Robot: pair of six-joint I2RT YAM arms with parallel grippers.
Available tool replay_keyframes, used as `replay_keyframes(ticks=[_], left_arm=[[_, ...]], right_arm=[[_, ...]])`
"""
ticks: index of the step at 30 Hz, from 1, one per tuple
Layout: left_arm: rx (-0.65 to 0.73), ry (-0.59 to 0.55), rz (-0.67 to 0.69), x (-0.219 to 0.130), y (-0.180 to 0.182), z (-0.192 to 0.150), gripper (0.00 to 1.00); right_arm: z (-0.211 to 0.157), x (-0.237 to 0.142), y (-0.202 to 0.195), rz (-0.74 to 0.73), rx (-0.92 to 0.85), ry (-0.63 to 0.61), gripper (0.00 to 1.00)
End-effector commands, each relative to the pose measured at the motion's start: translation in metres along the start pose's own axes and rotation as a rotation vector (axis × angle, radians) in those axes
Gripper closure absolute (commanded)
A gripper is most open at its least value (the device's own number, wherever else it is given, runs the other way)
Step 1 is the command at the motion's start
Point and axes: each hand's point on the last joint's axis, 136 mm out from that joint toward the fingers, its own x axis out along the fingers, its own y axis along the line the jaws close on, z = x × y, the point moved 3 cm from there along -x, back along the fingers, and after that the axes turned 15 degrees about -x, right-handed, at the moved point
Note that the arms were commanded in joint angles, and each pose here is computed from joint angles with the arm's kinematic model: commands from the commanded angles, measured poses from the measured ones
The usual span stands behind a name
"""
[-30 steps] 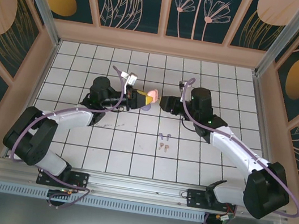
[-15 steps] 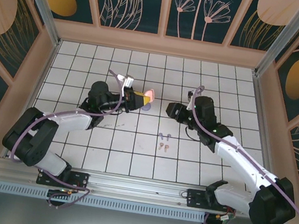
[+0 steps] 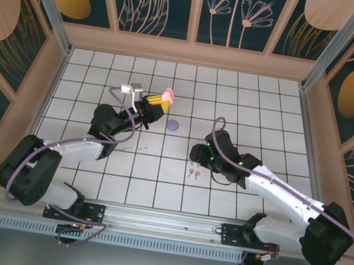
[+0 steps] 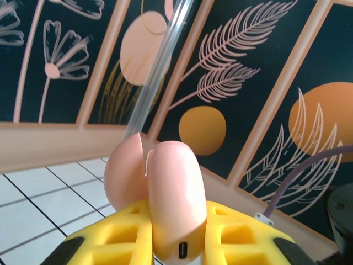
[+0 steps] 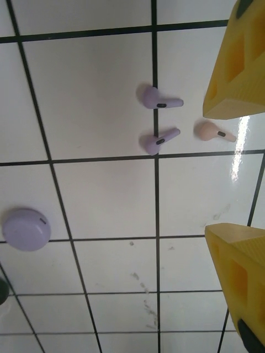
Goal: Insert wireless bluetooth earbuds into charging case
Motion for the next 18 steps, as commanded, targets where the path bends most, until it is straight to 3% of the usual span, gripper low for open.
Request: replay_keyframes(ticks=[1,5,10,18], left_arm=[[0.119,-0.123,-0.056,-0.008,-0.018,0.019,1.0],[0.092,-0.109,-0.081,-0.01,-0.02,0.014,1.0],[-0.005,-0.059,-0.124,-0.01,-0.021,0.004,1.0],[-0.28,0.292,-0.207,0.019,-0.022,-0.027,1.0]], right_arm=[[-0.011,0.006,-0.007,-0.073,0.026,0.024,0.48],[0.005,0.002,0.004,-0.035,0.019,-0.033,0.48],[0.058,-0.023,0.025,0.106,-0.025,-0.192,0.48],[0.134,-0.085,0.057,0.413,-0.229,-0.477,0.49]])
